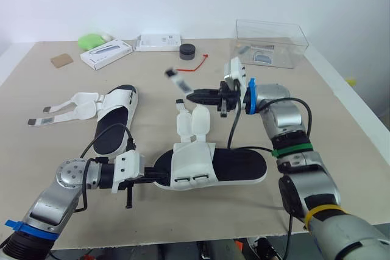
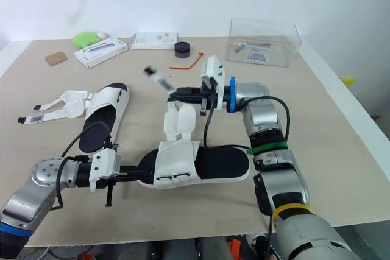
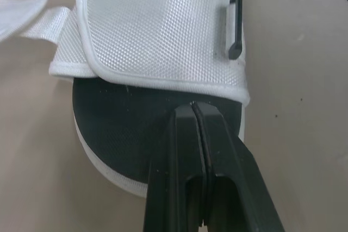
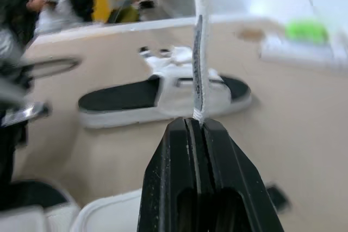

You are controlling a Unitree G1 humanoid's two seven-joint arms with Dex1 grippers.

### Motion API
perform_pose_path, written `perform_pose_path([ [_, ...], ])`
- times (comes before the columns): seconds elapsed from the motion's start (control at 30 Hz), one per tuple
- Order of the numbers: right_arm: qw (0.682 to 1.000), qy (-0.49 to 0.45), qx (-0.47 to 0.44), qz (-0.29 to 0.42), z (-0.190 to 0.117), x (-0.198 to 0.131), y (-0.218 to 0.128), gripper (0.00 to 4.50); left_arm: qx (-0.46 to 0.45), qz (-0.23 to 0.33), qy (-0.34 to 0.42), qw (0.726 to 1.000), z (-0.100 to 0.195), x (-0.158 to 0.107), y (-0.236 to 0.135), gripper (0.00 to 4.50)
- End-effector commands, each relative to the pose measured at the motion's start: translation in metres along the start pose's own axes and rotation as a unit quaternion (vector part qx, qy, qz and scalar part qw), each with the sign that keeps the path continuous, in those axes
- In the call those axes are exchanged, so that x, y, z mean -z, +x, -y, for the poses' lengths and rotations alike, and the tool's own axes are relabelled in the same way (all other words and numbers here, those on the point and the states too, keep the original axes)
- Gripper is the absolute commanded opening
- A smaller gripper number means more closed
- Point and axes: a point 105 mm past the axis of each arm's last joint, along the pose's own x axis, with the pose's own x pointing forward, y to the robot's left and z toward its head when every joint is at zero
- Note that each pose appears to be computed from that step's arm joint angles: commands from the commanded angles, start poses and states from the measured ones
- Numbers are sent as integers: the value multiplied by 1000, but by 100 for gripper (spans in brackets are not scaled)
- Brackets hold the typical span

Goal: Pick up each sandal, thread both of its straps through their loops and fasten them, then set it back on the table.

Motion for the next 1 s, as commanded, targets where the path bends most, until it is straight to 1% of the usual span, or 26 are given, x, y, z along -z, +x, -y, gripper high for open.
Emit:
perform_pose_path([
  [0.03, 942, -317, -107, -19, -52, -13, -6, 10, -3, -5, 11, 1000, -3, -1, -2, 0],
  [0.07, 909, -389, -149, -31, -68, -6, -10, 10, -3, -4, 11, 1000, -4, -1, -2, 0],
  [0.13, 845, -491, -208, -36, -88, 4, -17, 10, -3, -3, 10, 1000, -5, -1, -3, 0],
  [0.17, 821, -524, -224, -32, -93, 7, -19, 10, -2, -3, 10, 1000, -6, -1, -2, 0],
  [0.23, 785, -567, -250, -26, -100, 14, -23, 10, 0, -3, 9, 1000, -7, -1, -2, 0],
  [0.33, 761, -589, -270, -20, -104, 21, -26, 10, 3, -1, 8, 1000, -8, 0, 0, 0],
  [0.43, 754, -594, -279, -14, -103, 21, -27, 10, 5, 2, 9, 1000, -9, -1, 2, 0],
  [0.5, 761, -587, -276, -11, -100, 18, -27, 10, 6, 3, 9, 1000, -10, -1, 3, 0],
  [0.53, 763, -586, -271, -8, -98, 16, -27, 75, 6, 3, 9, 1000, -10, -1, 3, 0],
  [0.57, 763, -590, -263, -3, -96, 12, -27, 96, 6, 4, 9, 1000, -11, -1, 3, 0],
  [0.67, 779, -579, -239, 0, -90, 2, -30, 245, 6, 5, 8, 1000, -12, -1, 3, 0],
  [0.77, 798, -558, -227, -18, -85, -1, -43, 402, 2, 5, 9, 1000, -15, 0, 4, 0],
  [0.8, 804, -550, -225, -26, -84, -2, -47, 443, 0, 5, 9, 1000, -16, 0, 4, 0],
  [0.87, 853, -480, -197, -49, -79, -3, -57, 443, -10, 10, 2, 1000, -21, -1, 4, 0],
  [0.93, 923, -349, -152, -59, -78, -11, -66, 443, -10, 11, 1, 1000, -23, -2, 4, 0],
  [0.97, 941, -302, -141, -61, -80, -14, -67, 443, -10, 11, 1, 1000, -23, -2, 4, 0],
  [1.0, 967, -214, -124, -64, -83, -19, -70, 443, -9, 11, 2, 1000, -23, -2, 4, 0],
])
